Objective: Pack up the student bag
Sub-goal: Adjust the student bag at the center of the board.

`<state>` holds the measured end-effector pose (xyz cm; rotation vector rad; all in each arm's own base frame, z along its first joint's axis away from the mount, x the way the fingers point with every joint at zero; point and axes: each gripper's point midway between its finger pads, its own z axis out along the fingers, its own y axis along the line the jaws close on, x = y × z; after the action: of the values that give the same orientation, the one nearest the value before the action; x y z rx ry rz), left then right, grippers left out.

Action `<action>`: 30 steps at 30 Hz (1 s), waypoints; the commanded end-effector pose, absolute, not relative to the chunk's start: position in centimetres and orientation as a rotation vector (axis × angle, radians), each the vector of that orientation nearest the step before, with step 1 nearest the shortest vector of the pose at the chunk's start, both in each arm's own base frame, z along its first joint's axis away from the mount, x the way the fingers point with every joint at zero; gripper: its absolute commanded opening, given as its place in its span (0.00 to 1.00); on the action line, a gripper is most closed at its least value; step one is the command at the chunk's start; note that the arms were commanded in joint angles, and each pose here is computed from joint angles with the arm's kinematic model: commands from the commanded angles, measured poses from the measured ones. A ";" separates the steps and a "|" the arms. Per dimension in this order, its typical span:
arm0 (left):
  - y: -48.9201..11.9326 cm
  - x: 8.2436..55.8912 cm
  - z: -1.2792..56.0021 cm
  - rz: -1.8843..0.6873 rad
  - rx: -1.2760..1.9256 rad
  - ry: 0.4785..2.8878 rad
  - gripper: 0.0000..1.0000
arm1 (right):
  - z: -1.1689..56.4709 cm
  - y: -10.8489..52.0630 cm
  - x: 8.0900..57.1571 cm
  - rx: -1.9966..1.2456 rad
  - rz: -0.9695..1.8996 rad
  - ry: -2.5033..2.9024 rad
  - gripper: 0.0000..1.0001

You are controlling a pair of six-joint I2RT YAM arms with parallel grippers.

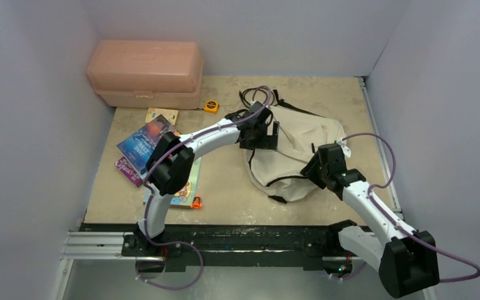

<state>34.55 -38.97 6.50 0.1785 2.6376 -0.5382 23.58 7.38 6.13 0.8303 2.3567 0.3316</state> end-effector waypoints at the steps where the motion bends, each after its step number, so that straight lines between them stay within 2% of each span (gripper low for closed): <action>1: -37.8 33.9 13.2 -0.645 0.340 2.543 0.99 | 11.4 6.8 27.9 0.691 0.294 2.202 0.59; 7: -31.9 29.6 18.3 -0.616 0.404 2.467 1.00 | 15.1 5.6 28.3 0.509 0.215 2.128 0.86; 10: -28.6 27.1 19.9 -0.612 0.337 2.426 1.00 | 17.0 5.8 28.3 0.435 0.220 2.112 0.91; 17: -18.5 21.0 17.0 -0.427 -0.101 2.503 0.98 | 19.2 7.4 27.9 0.283 0.246 2.130 0.93; 22: -11.9 16.4 13.8 -0.299 -0.557 2.503 1.00 | 19.6 14.1 26.8 0.013 0.343 2.165 0.93; 27: -7.9 13.4 11.1 -0.299 -1.088 2.348 1.00 | 19.1 20.7 24.7 -0.127 0.464 2.179 0.93; 30: -6.6 13.1 10.4 -0.348 -1.260 2.219 1.00 | 19.3 23.1 23.8 -0.149 0.539 2.170 0.92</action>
<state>13.43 -9.49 11.61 -0.8394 2.4339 -0.3713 23.34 20.80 16.54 -0.1956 2.2577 0.4565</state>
